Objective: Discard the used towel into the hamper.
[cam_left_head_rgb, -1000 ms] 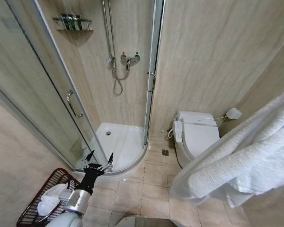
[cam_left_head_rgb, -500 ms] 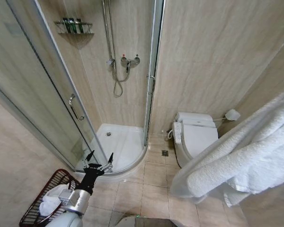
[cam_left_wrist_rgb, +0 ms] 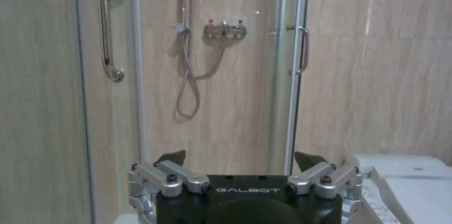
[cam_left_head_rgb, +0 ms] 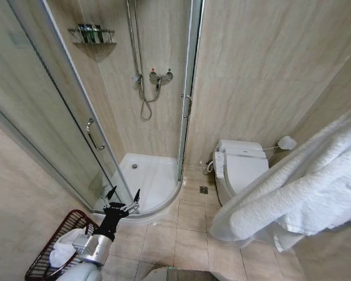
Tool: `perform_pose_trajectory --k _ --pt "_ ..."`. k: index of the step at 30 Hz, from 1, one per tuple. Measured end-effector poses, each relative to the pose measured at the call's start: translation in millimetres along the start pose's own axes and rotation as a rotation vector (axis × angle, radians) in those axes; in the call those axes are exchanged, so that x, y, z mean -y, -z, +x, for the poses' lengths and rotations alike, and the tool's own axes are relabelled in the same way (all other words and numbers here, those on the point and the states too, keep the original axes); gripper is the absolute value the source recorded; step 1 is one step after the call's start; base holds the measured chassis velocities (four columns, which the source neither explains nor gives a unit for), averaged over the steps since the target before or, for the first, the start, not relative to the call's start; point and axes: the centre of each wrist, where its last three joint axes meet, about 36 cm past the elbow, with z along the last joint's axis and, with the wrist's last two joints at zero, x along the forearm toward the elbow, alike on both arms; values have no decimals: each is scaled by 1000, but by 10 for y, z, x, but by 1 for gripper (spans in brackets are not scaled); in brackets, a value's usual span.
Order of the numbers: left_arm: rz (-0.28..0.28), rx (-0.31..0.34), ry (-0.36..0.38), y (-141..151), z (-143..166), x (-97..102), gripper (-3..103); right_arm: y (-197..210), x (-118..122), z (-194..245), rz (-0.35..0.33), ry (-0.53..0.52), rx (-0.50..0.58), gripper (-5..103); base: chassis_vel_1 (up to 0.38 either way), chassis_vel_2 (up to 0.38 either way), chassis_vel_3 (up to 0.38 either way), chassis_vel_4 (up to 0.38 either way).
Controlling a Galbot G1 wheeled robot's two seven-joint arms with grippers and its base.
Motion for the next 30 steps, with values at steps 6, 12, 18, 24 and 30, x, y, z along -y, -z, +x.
perform_pose_trajectory --k 6,12,18,24,30 --pt "0 0 0 0 0 0 100 11 -10 8 -1 0 -4 5 0 0 0 0" --pt "0 0 0 0 0 0 100 30 -15 8 2 1 -5 5 24 22 32 26" --pt "0 0 0 0 0 0 100 37 -19 16 2 -3 -5 5 0 0 0 0" --pt "0 0 0 0 0 0 100 44 -33 25 -1 -7 -5 5 0 0 0 0" --pt "0 0 0 0 0 0 100 48 -41 2 -1 4 0 5 17 10 11 11"
